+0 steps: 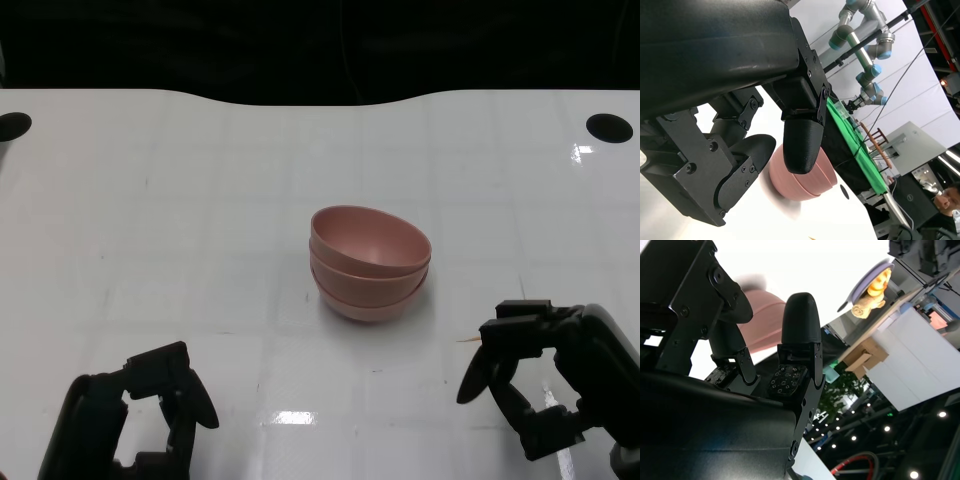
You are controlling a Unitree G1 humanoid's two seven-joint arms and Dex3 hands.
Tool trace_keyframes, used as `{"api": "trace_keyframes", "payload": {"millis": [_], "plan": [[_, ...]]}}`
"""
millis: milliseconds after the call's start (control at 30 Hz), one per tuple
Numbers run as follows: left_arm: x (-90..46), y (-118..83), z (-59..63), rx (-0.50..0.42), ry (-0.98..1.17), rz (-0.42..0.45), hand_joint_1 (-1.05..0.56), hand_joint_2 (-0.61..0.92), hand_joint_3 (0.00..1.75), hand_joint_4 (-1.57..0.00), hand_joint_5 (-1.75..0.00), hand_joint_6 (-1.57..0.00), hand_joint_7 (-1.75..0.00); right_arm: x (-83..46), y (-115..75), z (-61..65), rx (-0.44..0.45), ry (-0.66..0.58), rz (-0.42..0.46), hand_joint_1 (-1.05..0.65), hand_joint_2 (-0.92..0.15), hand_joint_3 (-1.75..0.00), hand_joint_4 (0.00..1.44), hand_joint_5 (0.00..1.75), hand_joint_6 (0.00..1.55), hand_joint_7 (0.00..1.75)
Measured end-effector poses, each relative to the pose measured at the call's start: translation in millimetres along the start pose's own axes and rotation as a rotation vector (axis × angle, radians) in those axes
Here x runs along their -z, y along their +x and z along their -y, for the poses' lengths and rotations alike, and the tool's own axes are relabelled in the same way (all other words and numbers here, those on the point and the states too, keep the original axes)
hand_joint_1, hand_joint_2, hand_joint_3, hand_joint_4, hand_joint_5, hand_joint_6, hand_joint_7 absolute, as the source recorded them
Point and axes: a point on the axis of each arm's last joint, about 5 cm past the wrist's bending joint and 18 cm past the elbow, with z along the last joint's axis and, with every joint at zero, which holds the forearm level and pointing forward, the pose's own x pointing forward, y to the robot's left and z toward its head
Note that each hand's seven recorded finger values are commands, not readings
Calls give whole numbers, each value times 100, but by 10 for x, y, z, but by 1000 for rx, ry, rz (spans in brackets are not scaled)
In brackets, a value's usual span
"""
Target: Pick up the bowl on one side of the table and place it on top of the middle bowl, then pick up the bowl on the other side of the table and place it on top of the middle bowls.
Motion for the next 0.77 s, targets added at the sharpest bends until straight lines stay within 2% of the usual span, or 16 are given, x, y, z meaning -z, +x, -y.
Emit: {"api": "trace_keyframes", "payload": {"millis": [233, 767], "plan": [[1, -2, -30, -14, 8, 11, -3, 26, 159, -96, -173, -90, -151, 58, 2, -4, 3, 50, -17, 36, -5, -175, 102, 174, 102, 139], [1, -17, -39, -26, 2, 7, 0, 23, 163, -97, -170, -92, -150, 130, 56, -8, -27, 58, 0, 33, -2, -175, 101, 174, 99, 140]]}}
